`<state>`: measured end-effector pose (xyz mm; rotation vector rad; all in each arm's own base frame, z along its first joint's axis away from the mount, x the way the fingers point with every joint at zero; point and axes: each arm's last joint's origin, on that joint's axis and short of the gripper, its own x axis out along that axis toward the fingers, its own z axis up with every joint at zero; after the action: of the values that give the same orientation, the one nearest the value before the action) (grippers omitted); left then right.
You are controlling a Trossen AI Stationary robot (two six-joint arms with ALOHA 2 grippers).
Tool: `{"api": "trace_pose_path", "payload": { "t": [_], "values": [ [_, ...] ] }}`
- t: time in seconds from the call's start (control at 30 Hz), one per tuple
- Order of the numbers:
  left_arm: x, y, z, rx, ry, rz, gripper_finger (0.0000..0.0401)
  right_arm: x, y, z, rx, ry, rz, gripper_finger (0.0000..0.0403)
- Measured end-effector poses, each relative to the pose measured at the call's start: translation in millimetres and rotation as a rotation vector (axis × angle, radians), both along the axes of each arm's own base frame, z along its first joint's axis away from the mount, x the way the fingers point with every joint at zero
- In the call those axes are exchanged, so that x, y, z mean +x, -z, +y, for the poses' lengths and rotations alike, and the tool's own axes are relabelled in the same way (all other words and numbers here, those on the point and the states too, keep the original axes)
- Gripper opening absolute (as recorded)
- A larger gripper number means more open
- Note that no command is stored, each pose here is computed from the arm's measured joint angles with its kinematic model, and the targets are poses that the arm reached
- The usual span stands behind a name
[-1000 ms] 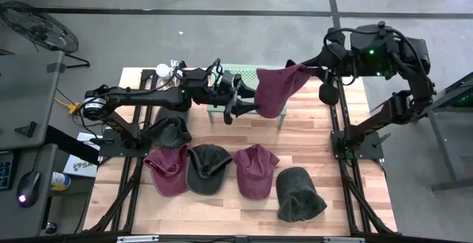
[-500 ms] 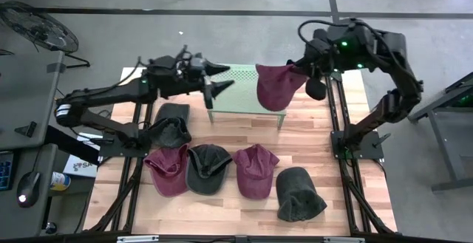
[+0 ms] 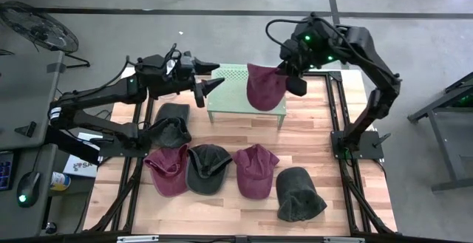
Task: Pick & Place hat
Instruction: Put the top dark red cap on the shelf
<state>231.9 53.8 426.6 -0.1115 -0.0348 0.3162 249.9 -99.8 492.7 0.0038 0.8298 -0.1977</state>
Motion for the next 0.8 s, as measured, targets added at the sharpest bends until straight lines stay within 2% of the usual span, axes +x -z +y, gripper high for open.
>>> {"api": "trace_pose_path", "payload": {
  "t": [0.47, 0.8],
  "values": [
    [0, 0, 0, -0.013, 0.009, -0.007, 0.0252, 10, 19, -26, 0.022, -0.024, 0.100, 0.0035],
    [0, 0, 0, -0.013, 0.009, -0.008, 0.0252, 27, 33, -37, -0.015, -0.031, 0.160, 0.0035]
  ]
}}
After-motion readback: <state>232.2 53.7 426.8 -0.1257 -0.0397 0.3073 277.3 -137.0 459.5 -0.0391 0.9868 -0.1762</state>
